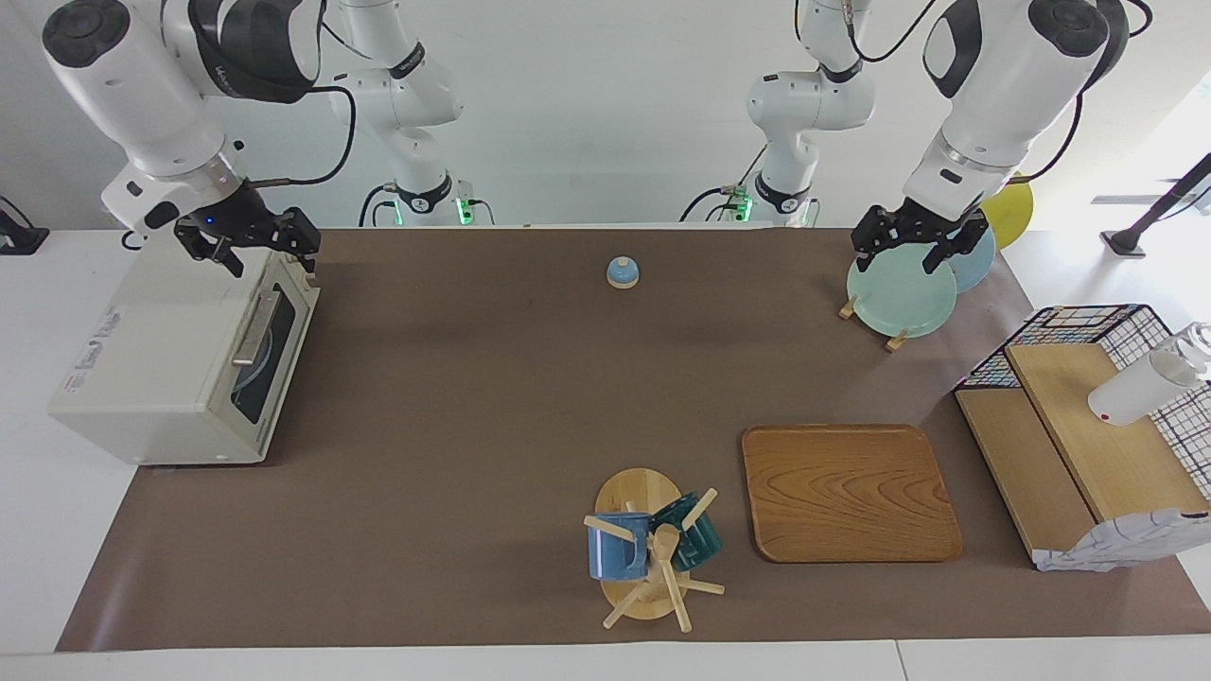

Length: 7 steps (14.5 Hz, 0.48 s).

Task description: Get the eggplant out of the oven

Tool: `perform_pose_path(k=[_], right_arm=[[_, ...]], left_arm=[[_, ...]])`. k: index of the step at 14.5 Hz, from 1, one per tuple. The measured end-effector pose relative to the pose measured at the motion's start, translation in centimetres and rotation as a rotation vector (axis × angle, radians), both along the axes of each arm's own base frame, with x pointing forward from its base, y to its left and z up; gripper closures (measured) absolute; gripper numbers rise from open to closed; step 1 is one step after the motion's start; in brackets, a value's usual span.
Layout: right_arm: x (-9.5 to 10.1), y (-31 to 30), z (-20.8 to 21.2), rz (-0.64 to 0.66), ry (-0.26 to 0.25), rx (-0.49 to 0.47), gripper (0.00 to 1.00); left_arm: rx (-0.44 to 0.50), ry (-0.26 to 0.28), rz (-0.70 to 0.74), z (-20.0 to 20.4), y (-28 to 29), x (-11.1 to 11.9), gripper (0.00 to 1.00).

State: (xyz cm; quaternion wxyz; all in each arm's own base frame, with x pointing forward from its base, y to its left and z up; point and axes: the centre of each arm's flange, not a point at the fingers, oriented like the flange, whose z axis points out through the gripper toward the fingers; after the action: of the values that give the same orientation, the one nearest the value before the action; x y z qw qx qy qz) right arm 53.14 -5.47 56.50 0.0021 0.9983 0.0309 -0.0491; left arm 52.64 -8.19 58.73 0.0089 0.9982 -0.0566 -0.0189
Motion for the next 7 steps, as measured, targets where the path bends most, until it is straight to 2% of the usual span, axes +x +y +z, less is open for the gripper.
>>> perform_pose_path(k=[7], right_arm=[[0.7,0.3,-2.0,0.063,-0.068,-0.020,0.82]], left_arm=[[0.000,0.000,0.000,0.0,0.0,0.0,0.00]])
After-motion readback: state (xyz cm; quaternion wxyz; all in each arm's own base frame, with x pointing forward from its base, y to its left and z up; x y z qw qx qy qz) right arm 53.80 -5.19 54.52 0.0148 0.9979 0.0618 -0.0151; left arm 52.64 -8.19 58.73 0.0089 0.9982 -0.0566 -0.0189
